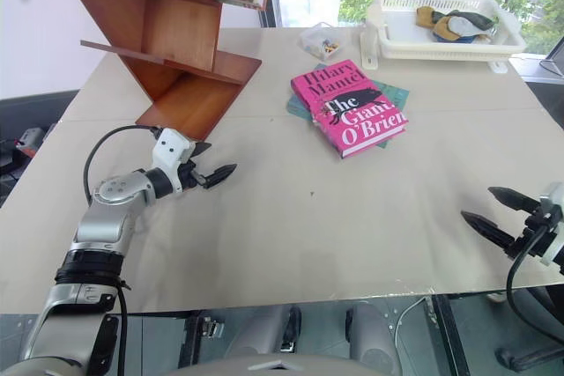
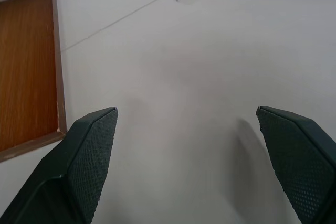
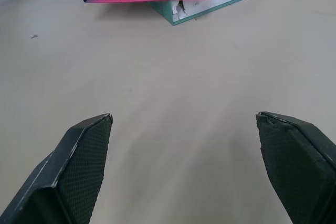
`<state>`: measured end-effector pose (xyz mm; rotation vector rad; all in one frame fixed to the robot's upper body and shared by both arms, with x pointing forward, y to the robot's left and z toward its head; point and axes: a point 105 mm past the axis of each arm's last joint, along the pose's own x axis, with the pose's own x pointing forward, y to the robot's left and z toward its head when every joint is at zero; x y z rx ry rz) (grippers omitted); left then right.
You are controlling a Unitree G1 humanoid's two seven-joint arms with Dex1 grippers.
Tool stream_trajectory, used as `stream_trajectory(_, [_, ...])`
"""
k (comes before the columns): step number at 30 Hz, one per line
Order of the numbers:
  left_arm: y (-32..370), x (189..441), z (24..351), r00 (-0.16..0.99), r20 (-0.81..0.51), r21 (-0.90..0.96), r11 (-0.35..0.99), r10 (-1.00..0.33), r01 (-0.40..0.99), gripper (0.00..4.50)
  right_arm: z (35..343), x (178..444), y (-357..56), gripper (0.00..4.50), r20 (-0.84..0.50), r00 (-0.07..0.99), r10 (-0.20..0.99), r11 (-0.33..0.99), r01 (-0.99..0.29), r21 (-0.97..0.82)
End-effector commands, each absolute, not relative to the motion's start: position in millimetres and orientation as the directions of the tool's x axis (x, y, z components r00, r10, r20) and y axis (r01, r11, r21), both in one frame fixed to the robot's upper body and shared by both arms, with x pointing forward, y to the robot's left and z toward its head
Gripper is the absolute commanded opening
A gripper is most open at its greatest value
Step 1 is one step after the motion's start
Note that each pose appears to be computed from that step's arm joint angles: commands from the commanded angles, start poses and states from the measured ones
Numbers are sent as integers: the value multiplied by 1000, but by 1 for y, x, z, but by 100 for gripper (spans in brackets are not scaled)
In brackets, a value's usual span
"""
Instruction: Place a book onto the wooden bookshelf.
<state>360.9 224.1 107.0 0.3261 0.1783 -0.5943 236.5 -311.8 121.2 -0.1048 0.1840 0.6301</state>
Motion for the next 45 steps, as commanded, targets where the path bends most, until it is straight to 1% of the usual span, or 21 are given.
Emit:
stream_trajectory(1, [226, 362, 124, 830, -208, 279, 782, -517, 557, 447, 132, 236, -316, 450, -185, 805, 564, 809, -584, -73])
stream_trajectory(11, [222, 364, 127, 825, -189, 275, 778, -532, 565, 447, 132, 240, -319, 450, -198, 819, 539, 823, -561, -82])
stream_trajectory(15, [217, 362, 125, 808, -199, 277, 760, -554, 589, 447, 135, 240, -315, 450, -179, 808, 562, 811, -580, -71])
stream_trajectory(20, [217, 365, 136, 810, -151, 256, 769, -566, 585, 447, 141, 248, -313, 450, -173, 820, 546, 819, -566, -95])
stream_trajectory(23, [213, 360, 139, 790, -140, 249, 751, -597, 612, 447, 138, 266, -312, 450, -200, 858, 473, 851, -503, -149])
stream_trajectory(27, [206, 352, 149, 745, -111, 235, 712, -657, 662, 447, 136, 288, -296, 450, -217, 860, 461, 848, -500, -178])
stream_trajectory(30, [201, 345, 166, 699, -67, 224, 673, -712, 705, 447, 151, 309, -281, 450, -153, 861, 485, 842, -507, -183])
stream_trajectory(35, [187, 326, 194, 593, 12, 169, 586, -805, 793, 447, 172, 342, -279, 450, -79, 901, 426, 871, -432, -234])
stream_trajectory(38, [178, 313, 199, 535, 35, 138, 534, -844, 834, 447, 184, 370, -274, 450, -39, 923, 384, 889, -381, -254])
stream_trajectory(40, [178, 313, 196, 542, 19, 137, 540, -840, 831, 447, 185, 383, -275, 450, -45, 934, 354, 897, -353, -265])
stream_trajectory(43, [181, 316, 187, 570, -12, 141, 563, -821, 814, 447, 190, 415, -267, 450, -67, 948, 311, 907, -317, -276])
stream_trajectory(45, [180, 316, 188, 572, -3, 140, 566, -820, 812, 447, 193, 436, -263, 450, -87, 958, 274, 938, -287, -194])
